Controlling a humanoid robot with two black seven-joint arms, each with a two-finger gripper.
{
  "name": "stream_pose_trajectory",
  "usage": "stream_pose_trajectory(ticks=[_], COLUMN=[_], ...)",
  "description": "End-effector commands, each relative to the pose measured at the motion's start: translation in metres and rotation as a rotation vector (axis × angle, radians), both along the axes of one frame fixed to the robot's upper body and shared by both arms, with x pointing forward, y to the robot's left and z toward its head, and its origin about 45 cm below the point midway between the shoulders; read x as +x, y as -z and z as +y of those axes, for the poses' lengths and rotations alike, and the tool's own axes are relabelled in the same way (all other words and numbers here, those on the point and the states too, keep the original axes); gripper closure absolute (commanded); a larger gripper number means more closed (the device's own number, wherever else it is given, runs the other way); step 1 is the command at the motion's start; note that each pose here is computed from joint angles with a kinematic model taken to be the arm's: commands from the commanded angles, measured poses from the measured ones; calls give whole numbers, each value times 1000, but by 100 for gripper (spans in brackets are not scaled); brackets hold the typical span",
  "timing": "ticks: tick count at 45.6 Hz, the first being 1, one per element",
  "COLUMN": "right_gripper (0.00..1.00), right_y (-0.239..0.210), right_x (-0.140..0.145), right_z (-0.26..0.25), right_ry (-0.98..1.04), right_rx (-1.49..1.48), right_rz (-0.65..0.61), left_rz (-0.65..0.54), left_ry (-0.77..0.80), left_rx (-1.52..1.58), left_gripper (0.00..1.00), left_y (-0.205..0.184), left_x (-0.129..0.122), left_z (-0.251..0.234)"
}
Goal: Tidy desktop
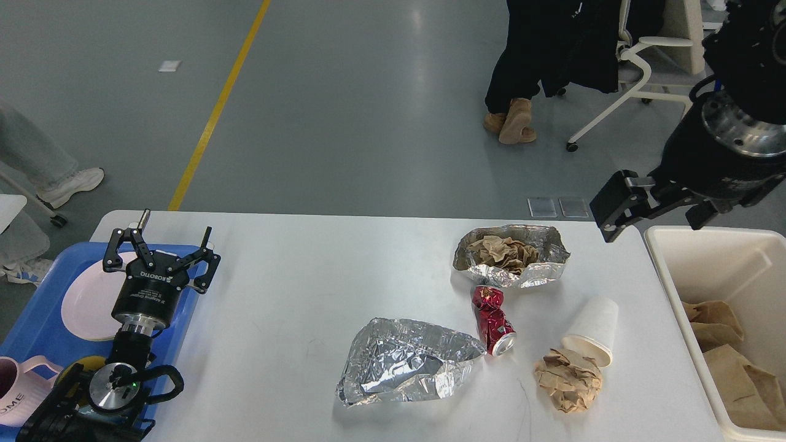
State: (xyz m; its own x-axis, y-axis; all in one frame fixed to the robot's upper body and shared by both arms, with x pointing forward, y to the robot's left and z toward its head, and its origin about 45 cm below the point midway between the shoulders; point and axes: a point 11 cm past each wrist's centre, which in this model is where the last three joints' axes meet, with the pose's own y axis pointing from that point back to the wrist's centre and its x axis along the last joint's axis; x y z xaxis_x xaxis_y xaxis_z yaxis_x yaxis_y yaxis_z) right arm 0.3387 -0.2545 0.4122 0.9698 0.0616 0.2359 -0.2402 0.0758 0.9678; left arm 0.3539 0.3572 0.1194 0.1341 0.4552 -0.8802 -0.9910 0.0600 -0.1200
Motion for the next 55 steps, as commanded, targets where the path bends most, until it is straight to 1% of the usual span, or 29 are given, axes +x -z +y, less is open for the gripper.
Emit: stream_pose_trajectory(ticks=[1, 3, 8, 9, 10, 11, 14, 16, 19, 20, 23, 26, 30, 35, 42, 49, 55], right_gripper=[1, 5, 6, 9, 12, 13, 10, 10, 3, 2, 2, 2, 2, 1, 1, 1, 1], right_y=[34, 48, 79, 94, 103, 110, 128, 137, 161, 170, 192, 218, 254, 285, 316, 350, 364], right_x=[30, 38, 55, 58, 59, 60, 64, 68, 68, 68, 73, 74, 76, 77, 79, 66, 62], right_z=[-11, -18, -31, -37, -39, -42, -46, -46, -47, -46, -39, -33, -22, -16, -6, -6, -8], right_ry=[157, 218, 434, 525, 568, 608, 726, 789, 860, 875, 913, 926, 915, 909, 879, 884, 910], right_rx=[109, 128, 199, 240, 262, 282, 336, 360, 359, 365, 402, 424, 426, 430, 431, 394, 402], right_rz=[-147, -177, -195, -185, -176, -175, -199, -241, -291, -295, -306, -288, -276, -283, -315, -313, -332], left_rz=[-1, -1, -1, 0, -1, 0, 0, -1, -1, -1, -1, -1, -1, -1, 0, -1, 0], left_ry=[1, 1, 1, 0, 1, 0, 0, 1, 1, 1, 1, 1, 1, 1, 0, 1, 0], left_rx=[0, 0, 0, 0, 0, 0, 0, 0, 0, -2, 0, 0, 0, 0, 0, 0, 0], left_gripper=[4, 4, 4, 4, 4, 4, 4, 4, 4, 4, 4, 4, 4, 4, 4, 4, 4], left_y=[0, 0, 0, 0, 0, 0, 0, 0, 0, 0, 0, 0, 0, 0, 0, 0, 0], left_x=[0, 0, 0, 0, 0, 0, 0, 0, 0, 0, 0, 0, 0, 0, 0, 0, 0], left_z=[0, 0, 0, 0, 0, 0, 0, 0, 0, -1, 0, 0, 0, 0, 0, 0, 0])
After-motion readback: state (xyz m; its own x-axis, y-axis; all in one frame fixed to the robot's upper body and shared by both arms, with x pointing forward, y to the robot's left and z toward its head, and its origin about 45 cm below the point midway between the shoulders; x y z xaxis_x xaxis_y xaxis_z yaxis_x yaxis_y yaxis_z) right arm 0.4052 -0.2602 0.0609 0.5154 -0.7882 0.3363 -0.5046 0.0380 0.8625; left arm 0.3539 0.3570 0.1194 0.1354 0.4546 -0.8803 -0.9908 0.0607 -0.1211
